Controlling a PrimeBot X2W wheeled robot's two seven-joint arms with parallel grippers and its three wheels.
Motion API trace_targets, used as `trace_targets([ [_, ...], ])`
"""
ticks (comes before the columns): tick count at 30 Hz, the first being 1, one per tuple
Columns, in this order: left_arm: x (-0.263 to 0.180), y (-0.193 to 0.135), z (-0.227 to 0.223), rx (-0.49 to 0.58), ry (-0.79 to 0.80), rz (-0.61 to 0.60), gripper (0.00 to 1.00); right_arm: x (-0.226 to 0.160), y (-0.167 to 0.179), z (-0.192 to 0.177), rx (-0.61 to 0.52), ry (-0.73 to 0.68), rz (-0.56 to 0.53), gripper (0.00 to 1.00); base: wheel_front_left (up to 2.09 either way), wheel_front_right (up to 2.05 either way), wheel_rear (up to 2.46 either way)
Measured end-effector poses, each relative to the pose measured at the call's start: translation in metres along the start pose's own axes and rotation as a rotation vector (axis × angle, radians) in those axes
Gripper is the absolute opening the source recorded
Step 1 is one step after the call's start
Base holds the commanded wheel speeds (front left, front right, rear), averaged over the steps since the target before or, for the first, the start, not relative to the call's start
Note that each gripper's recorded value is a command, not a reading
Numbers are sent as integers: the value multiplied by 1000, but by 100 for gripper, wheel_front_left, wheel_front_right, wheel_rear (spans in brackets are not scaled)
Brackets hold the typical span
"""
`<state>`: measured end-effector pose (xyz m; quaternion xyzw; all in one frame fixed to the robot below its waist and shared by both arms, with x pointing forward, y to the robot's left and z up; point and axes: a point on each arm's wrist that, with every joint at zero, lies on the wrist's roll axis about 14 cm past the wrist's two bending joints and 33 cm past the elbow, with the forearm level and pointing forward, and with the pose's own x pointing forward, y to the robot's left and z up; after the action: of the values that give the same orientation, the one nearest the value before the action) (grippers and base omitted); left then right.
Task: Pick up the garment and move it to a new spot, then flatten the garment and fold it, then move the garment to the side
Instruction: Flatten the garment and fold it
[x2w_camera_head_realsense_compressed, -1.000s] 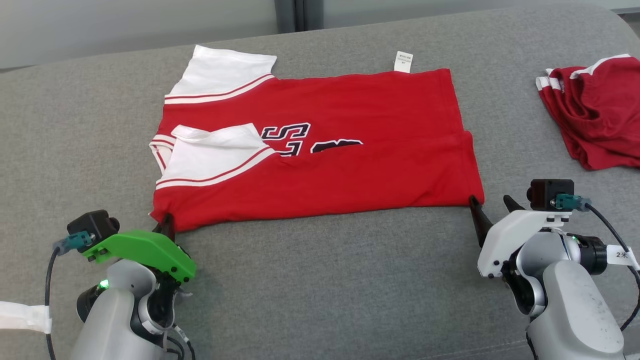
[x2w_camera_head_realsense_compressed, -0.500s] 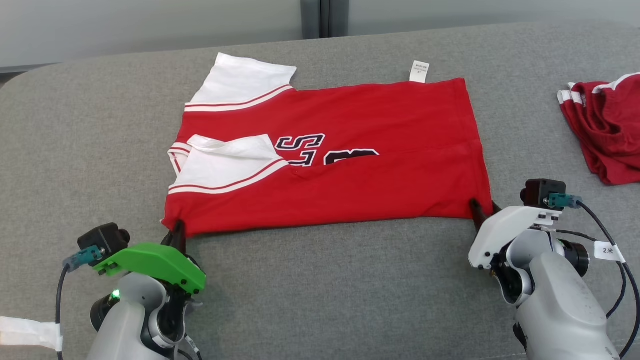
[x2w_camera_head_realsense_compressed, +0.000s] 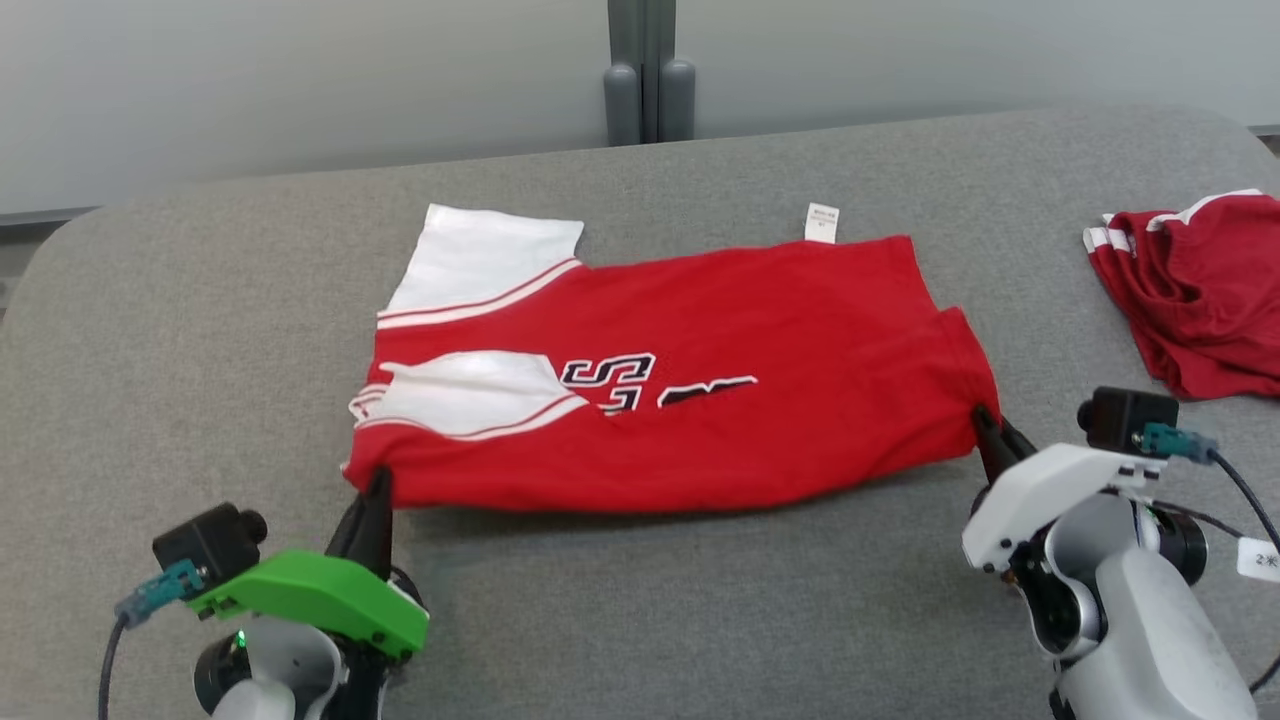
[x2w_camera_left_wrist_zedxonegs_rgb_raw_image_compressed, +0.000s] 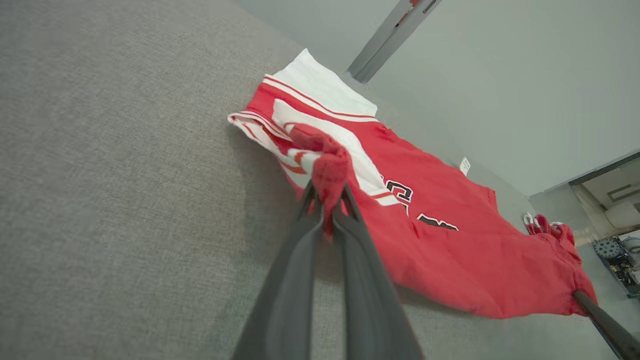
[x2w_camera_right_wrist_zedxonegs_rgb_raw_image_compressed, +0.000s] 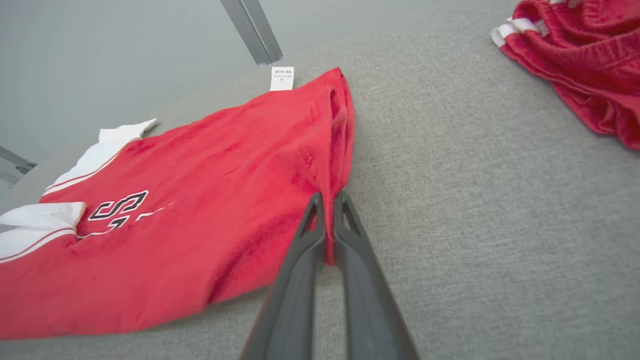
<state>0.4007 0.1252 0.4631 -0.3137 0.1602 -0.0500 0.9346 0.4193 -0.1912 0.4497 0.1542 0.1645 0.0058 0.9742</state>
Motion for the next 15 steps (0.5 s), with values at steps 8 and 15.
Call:
trace_targets([
  [8,-52,22,-44,-79,119,89,0,-52,-27,-41,42,99,-67,0,0,0,0],
  [15,-61,45,-68,-64,176,182,100,-62,-34,-52,36,129,-92,100,0,0,0],
])
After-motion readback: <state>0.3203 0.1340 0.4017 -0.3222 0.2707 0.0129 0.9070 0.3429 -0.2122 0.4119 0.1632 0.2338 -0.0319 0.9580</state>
